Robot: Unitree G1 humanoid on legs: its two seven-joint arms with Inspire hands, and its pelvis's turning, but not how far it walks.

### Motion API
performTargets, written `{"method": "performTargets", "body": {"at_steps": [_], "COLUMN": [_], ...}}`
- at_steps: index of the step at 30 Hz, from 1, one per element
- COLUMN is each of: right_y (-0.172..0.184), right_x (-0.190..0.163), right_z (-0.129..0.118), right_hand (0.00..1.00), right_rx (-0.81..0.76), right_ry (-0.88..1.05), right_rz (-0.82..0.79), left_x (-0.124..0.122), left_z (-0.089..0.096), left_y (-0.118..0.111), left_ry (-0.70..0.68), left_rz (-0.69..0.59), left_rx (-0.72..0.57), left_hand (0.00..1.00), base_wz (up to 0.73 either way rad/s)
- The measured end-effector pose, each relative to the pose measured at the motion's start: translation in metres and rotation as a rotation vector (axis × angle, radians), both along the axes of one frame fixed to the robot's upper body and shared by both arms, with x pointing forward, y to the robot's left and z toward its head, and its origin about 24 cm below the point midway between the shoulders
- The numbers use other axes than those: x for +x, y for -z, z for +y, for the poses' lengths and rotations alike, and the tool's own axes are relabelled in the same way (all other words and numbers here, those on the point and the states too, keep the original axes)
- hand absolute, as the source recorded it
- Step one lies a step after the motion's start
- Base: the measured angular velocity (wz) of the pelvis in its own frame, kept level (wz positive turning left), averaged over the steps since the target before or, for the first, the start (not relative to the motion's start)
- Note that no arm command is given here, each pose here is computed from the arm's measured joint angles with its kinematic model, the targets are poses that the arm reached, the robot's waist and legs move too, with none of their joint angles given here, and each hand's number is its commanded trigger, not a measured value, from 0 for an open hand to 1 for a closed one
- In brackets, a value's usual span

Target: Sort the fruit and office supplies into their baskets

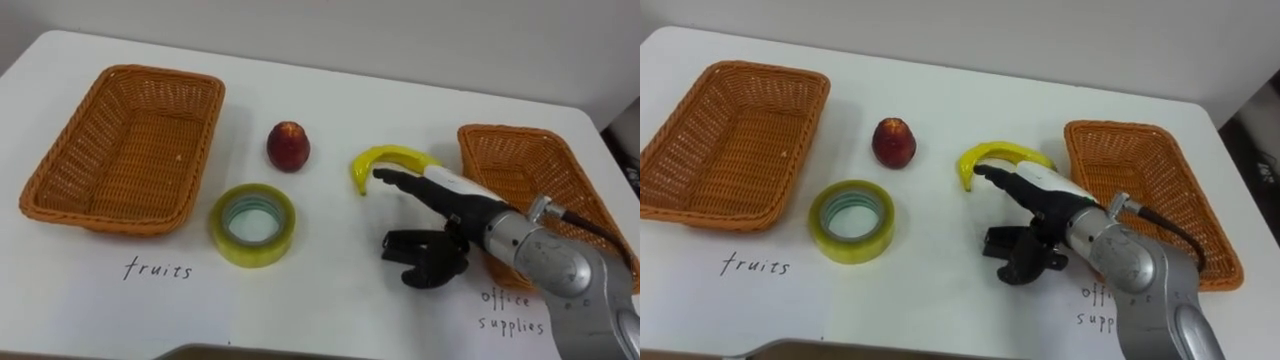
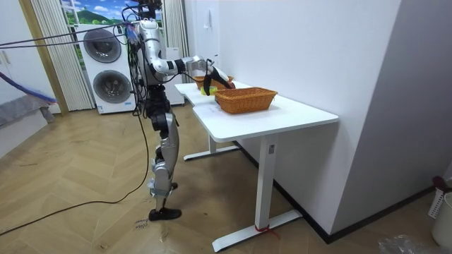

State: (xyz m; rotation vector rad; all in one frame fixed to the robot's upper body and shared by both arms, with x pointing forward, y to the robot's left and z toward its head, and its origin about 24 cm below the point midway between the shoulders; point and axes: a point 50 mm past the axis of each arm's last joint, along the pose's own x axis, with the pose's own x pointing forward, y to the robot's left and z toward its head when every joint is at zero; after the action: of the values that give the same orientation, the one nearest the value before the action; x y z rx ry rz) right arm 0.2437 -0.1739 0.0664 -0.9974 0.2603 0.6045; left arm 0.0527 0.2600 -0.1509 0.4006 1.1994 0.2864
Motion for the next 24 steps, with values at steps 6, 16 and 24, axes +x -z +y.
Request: {"method": "performTargets", "body": {"at_steps": [6, 16, 24], "right_y": [0.004, 0.017, 0.020], "right_x": [-0.002, -0.011, -0.014], "right_z": [0.001, 0.003, 0.001], "right_hand": [0.00, 0.00, 0.00], "right_rx": [-0.028, -0.067, -0.066], "right_ry": [-0.010, -0.022, -0.003], "right_rz": [0.023, 0.080, 0.103], "left_x": [0.002, -0.001, -0.001], "left_z": [0.000, 0.001, 0.002], "left_y": [0.000, 0.001, 0.001], "left_ry": [0.000, -0.011, -0.012], "left_rz": [-0.006, 0.012, 0.012], "left_rx": [-0.001, 0.003, 0.005], "left_hand": [0.00, 0.00, 0.00], "base_wz": [0.00, 0.00, 0.00]}}
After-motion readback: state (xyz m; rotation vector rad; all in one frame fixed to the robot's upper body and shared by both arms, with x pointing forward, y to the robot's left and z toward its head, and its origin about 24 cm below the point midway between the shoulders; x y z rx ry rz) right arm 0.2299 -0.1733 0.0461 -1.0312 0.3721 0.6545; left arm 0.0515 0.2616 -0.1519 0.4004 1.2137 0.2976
